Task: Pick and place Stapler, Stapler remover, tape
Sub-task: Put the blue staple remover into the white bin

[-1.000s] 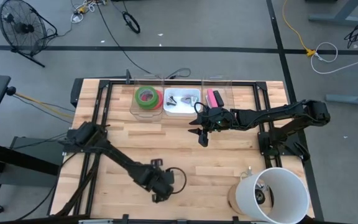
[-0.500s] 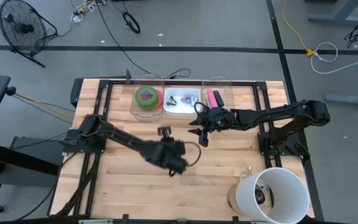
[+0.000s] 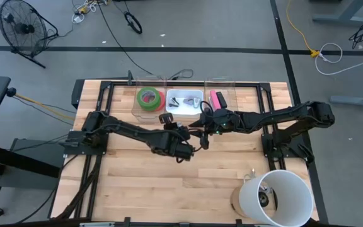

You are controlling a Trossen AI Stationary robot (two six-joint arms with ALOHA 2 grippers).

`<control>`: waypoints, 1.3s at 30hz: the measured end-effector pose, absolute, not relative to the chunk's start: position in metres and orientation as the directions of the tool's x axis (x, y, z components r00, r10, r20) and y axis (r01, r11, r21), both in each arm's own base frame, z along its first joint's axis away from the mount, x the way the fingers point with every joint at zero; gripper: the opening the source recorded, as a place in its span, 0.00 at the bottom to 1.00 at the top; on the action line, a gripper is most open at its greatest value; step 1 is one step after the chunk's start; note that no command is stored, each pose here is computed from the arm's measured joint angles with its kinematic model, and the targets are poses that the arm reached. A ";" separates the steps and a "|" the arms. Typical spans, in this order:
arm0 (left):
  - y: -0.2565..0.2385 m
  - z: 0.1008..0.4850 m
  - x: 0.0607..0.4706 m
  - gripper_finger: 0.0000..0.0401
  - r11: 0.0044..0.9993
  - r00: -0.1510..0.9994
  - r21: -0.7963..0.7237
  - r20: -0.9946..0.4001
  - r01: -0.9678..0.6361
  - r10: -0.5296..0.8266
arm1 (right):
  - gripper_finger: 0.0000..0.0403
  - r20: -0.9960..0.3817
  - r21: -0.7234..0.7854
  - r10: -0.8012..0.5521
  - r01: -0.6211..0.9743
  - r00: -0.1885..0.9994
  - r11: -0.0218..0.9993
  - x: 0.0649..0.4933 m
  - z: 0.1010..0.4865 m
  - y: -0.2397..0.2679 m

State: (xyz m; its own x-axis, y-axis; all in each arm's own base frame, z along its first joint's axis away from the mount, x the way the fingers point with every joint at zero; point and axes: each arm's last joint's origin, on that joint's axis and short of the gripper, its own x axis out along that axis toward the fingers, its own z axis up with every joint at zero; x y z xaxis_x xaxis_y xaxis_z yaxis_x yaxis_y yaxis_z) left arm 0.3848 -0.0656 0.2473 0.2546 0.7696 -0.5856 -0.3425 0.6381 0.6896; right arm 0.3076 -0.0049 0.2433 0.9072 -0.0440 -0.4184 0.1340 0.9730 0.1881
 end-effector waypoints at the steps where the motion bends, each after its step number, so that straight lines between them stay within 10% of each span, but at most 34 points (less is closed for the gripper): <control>1: -0.067 0.247 0.385 0.10 0.637 0.258 0.691 -0.582 -0.342 0.771 | 0.41 -0.415 0.191 -0.044 0.135 0.909 0.972 0.308 0.244 -0.005; 39: -0.114 0.254 0.371 0.10 0.562 0.369 0.737 -0.438 -0.374 0.820 | 0.64 -0.297 0.165 -0.012 0.064 0.955 0.984 0.326 0.238 -0.008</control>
